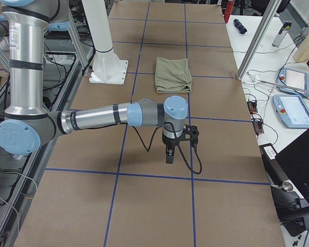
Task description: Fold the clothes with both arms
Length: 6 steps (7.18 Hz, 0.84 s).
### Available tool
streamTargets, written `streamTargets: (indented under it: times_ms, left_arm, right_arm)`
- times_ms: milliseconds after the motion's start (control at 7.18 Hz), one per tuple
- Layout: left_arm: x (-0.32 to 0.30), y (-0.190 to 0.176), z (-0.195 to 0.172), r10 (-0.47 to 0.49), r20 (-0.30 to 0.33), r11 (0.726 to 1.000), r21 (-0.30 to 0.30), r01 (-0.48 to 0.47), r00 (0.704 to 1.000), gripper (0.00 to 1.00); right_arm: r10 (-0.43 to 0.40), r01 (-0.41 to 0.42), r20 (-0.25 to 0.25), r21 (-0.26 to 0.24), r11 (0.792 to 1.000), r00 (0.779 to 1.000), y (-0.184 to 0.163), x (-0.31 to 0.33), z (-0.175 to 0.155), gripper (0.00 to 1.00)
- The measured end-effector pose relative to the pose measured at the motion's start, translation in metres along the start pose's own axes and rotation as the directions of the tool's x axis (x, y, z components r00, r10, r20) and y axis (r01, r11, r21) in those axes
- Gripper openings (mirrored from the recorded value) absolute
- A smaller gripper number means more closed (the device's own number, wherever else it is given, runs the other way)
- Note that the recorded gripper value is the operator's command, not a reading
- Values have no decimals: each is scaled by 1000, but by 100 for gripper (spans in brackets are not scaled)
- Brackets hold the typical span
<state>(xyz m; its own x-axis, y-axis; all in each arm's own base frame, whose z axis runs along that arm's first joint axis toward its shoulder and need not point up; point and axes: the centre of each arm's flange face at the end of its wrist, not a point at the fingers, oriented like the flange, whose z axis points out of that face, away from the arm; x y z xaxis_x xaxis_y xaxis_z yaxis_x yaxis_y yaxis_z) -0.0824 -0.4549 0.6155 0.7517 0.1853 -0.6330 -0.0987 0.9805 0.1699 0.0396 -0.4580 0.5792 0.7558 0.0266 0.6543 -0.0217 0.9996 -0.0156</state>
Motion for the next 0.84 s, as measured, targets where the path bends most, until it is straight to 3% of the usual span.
streamTargets:
  times_ms: [836]
  left_arm:
    - [0, 0, 0, 1, -5, 1000, 0, -1, 1000, 100]
  right_arm:
    - [4, -4, -1, -11, 1000, 1000, 4, 2, 5, 100]
